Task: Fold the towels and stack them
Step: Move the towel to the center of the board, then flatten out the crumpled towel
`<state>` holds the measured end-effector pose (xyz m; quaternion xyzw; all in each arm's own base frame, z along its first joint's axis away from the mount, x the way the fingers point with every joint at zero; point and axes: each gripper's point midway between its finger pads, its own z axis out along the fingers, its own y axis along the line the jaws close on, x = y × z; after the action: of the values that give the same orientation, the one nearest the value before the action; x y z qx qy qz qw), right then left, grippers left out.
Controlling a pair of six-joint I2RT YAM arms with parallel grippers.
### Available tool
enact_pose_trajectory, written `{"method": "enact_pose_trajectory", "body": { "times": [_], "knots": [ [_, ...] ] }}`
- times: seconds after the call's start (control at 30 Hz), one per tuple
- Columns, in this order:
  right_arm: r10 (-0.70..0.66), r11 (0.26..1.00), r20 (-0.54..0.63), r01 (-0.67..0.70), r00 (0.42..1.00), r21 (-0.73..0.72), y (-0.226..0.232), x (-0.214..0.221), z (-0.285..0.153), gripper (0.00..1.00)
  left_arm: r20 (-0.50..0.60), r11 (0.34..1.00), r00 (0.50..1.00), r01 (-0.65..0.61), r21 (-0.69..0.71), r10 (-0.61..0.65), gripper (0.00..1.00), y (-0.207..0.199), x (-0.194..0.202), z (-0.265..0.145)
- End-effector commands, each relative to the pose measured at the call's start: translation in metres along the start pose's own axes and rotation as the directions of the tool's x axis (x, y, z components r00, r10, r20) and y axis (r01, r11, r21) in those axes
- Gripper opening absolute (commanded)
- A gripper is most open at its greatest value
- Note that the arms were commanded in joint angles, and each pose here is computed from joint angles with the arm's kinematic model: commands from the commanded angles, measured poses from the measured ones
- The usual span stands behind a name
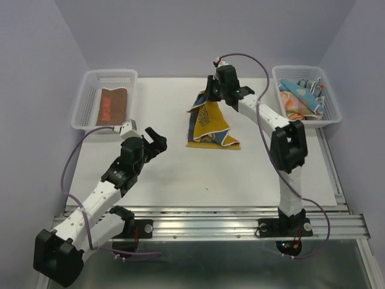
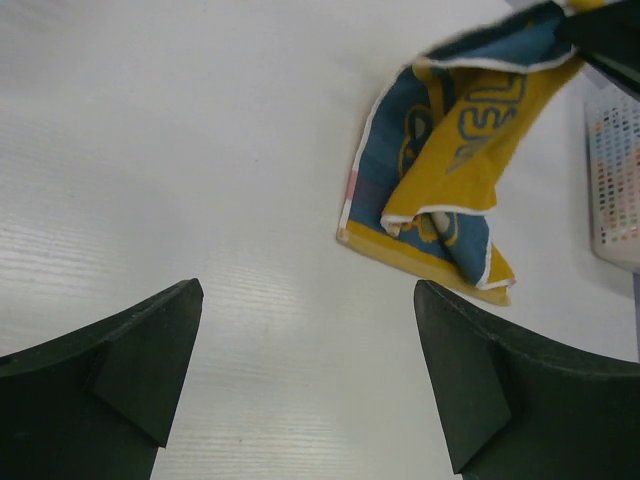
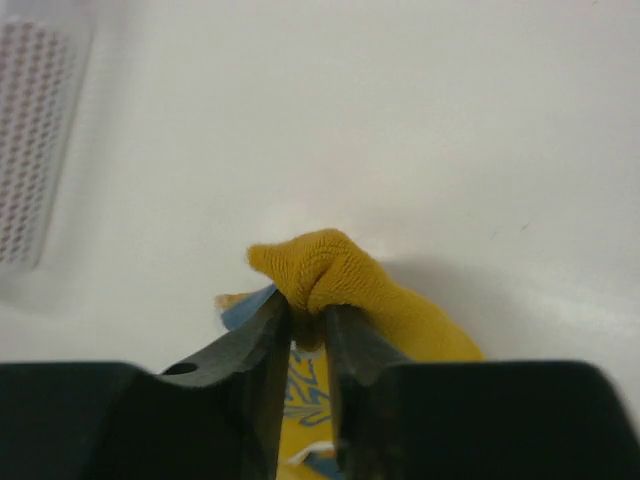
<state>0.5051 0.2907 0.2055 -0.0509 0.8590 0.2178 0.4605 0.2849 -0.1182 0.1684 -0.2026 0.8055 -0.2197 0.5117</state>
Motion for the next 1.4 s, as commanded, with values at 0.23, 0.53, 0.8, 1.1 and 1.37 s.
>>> {"method": "enact_pose_trajectory", "body": {
  "times": [0.23,0.53,0.8,1.1,1.37],
  "knots": [
    [-0.115,0.993,0.045,0.114,0.992,0.028,-0.025,-0.037,0.026,1.00,0.000,0.992,0.996,-0.085,0.091,0.085,0.99,-0.033,-0.006,0.031],
    [0.186,0.935,0.156,-0.223,0.970,0.275,-0.089,0.047,-0.115,1.00,-0.119,0.985,0.984,-0.120,0.123,0.135,0.99,-0.044,0.026,0.064],
    [0.308,0.873,0.187,-0.355,0.933,0.335,-0.125,0.136,-0.172,1.00,-0.249,0.974,0.943,-0.206,0.089,0.222,0.99,-0.045,0.063,0.103],
    [0.292,0.870,0.191,-0.343,0.937,0.354,-0.134,0.149,-0.183,1.00,-0.361,0.942,0.888,-0.329,-0.065,0.285,0.99,-0.034,0.107,0.139],
    [0.272,0.883,0.111,-0.294,0.956,0.365,-0.133,0.163,-0.171,1.00,-0.406,0.919,0.872,-0.361,-0.158,0.273,0.84,-0.020,0.124,0.156]
  ]
}}
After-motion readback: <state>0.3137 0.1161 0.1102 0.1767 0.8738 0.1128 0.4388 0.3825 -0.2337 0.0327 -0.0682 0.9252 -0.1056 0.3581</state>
